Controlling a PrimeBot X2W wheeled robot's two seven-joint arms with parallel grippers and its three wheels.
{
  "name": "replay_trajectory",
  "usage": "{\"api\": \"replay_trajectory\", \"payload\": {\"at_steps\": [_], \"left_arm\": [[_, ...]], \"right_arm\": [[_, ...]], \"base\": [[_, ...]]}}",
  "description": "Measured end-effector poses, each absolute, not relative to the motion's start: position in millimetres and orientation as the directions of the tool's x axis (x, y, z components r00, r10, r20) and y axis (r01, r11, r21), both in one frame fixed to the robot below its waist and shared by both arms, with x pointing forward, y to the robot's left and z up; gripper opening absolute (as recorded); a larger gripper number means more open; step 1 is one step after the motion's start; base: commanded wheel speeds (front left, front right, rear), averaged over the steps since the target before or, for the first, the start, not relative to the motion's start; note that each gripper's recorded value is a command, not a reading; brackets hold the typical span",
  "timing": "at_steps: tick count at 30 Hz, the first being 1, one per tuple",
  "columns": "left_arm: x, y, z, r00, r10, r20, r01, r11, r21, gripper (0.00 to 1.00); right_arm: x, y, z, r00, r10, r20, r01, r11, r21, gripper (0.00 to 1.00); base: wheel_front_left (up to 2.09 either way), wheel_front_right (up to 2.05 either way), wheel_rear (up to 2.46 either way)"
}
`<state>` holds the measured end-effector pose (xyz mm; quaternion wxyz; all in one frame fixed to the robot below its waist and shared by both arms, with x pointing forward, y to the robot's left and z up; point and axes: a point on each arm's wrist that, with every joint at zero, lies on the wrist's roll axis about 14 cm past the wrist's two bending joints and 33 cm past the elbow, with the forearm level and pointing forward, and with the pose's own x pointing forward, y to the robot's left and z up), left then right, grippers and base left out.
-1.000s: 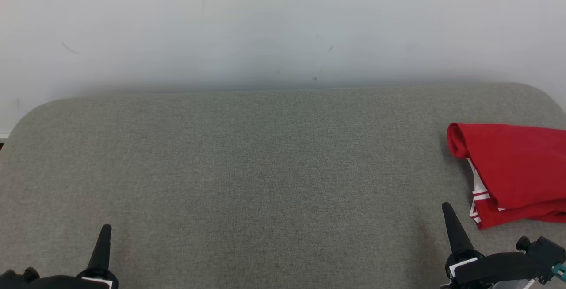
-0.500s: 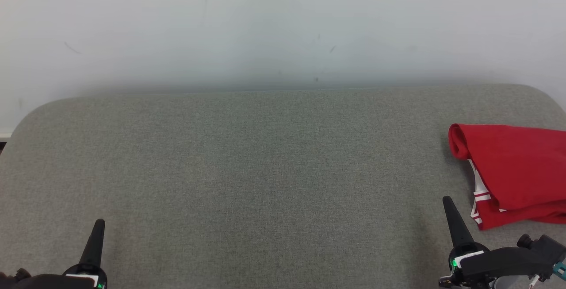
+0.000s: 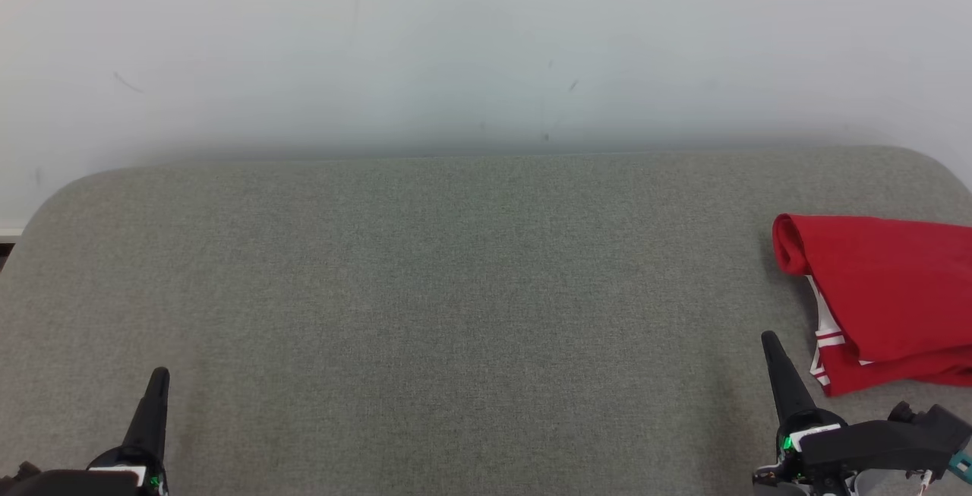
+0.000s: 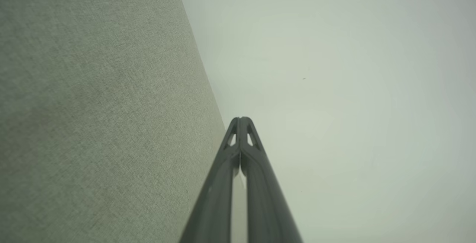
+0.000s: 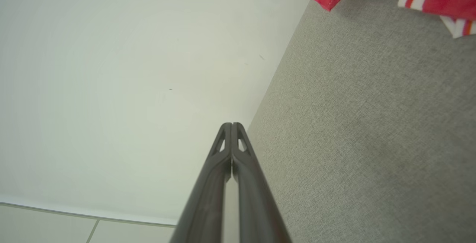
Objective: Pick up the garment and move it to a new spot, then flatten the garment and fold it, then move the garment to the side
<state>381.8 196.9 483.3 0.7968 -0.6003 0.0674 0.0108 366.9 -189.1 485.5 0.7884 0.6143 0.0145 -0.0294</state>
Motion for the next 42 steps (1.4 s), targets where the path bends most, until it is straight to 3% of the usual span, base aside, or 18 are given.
{"api": "replay_trajectory", "payload": {"at_steps": [42], "left_arm": [[385, 215, 503, 1.0, -0.019, -0.013, -0.013, -0.002, -1.0, 0.0]], "right_arm": [[378, -183, 501, 1.0, -0.019, -0.013, 0.013, -0.004, 1.0, 0.0]], "base": [[0.0, 0.0, 0.0]]}}
